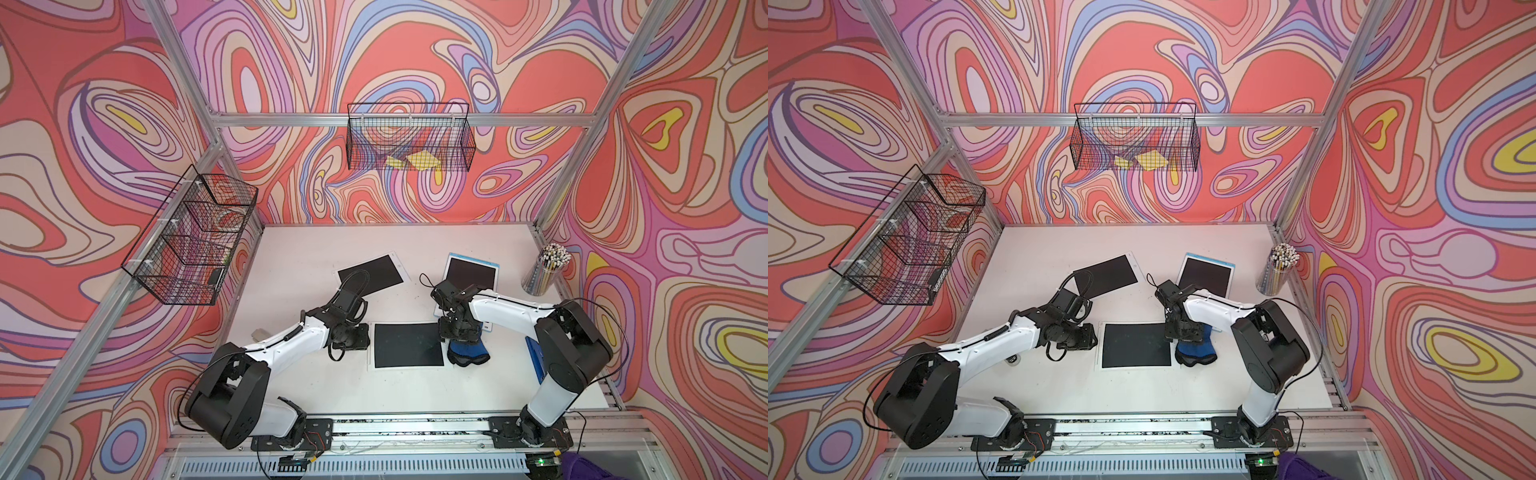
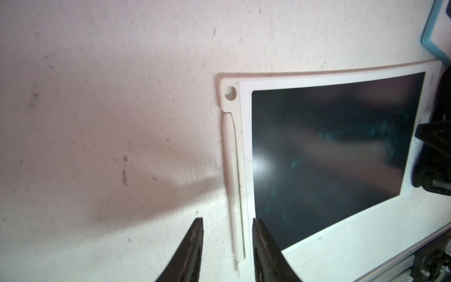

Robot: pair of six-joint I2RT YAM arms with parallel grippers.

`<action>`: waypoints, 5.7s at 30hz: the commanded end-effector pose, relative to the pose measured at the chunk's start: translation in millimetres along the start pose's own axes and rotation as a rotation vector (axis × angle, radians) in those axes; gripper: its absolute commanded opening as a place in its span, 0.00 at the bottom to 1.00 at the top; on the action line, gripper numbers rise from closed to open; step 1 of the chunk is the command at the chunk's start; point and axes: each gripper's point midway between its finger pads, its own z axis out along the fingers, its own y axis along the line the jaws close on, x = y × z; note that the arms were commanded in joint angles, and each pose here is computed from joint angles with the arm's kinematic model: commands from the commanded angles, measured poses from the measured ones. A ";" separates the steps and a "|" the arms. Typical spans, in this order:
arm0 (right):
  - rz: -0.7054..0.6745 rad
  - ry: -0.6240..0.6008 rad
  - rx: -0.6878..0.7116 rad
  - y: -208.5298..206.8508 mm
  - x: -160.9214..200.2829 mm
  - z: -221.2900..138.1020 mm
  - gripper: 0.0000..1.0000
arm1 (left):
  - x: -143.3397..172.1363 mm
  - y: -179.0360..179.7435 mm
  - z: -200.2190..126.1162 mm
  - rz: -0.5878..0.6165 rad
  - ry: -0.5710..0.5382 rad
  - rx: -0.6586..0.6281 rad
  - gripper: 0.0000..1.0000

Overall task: Wipe the drawing tablet
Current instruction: Place the cleaning item at the center of the board, then move the drawing tablet to the center of the board.

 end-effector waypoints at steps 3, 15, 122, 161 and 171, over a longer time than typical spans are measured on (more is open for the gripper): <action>-0.008 0.102 0.110 -22.2 30.8 46.9 0.71 | -1.6 -0.9 -5.1 -0.007 -0.017 0.009 0.37; 0.120 0.108 -0.056 -24.6 35.7 38.4 0.67 | -1.8 -1.5 -9.2 -0.003 -0.022 0.008 0.37; 0.177 -0.294 -0.214 -34.1 -44.2 -85.4 0.68 | -145.6 -128.7 -2.0 0.031 -0.093 0.355 0.47; 0.021 -0.112 -0.636 161.9 -255.1 19.8 0.63 | -211.6 101.3 -0.5 -0.520 -0.267 -0.086 0.49; -0.024 -0.062 -0.693 179.7 -232.7 24.4 0.62 | -213.9 95.8 28.6 -0.520 -0.236 -0.003 0.49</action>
